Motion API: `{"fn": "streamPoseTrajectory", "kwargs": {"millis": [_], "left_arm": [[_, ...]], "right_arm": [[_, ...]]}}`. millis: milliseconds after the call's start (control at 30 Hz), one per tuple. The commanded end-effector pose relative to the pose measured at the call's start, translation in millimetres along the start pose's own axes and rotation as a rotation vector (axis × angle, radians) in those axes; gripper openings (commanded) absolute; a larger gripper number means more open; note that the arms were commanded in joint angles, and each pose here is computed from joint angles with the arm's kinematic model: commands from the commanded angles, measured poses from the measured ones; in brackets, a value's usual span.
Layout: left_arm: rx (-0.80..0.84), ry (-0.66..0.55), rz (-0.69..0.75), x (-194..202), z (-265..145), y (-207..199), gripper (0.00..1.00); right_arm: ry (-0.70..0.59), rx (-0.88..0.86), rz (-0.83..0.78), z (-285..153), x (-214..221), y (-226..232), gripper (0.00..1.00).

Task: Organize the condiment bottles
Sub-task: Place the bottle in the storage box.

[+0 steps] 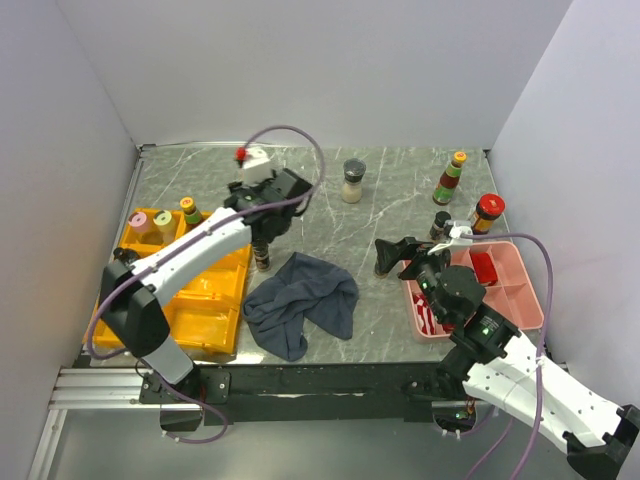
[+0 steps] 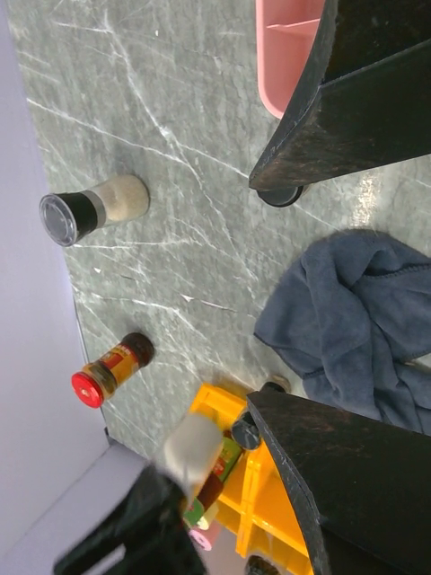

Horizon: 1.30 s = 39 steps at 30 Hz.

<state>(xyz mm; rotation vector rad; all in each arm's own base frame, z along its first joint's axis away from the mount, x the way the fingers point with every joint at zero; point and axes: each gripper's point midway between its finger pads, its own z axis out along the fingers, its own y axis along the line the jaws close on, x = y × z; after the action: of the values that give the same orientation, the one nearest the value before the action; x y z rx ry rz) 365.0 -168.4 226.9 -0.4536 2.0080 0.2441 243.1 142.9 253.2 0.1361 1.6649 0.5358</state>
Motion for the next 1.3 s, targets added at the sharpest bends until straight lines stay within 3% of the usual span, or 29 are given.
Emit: {"fn": "streamPoseTrajectory", "kwargs": {"millis": [0,300,500,900,1267], "left_arm": [[-0.174,-0.095,-0.160,-34,-1,63,0.01],[-0.378,-0.129,-0.374,-23,11,168,0.01],[-0.516,-0.170,-0.514,-12,16,214,0.01],[-0.756,-0.206,-0.563,-15,35,266,0.01],[-0.752,-0.204,-0.604,-16,48,277,0.01]], "right_arm": [[-0.039,-0.023,0.025,2,-14,9,1.00],[-0.036,-0.035,0.030,2,-14,11,1.00],[-0.022,-0.053,0.031,3,-11,15,1.00],[-0.032,-0.049,0.027,2,-15,15,1.00],[-0.024,-0.031,0.013,6,-13,13,1.00]]}}
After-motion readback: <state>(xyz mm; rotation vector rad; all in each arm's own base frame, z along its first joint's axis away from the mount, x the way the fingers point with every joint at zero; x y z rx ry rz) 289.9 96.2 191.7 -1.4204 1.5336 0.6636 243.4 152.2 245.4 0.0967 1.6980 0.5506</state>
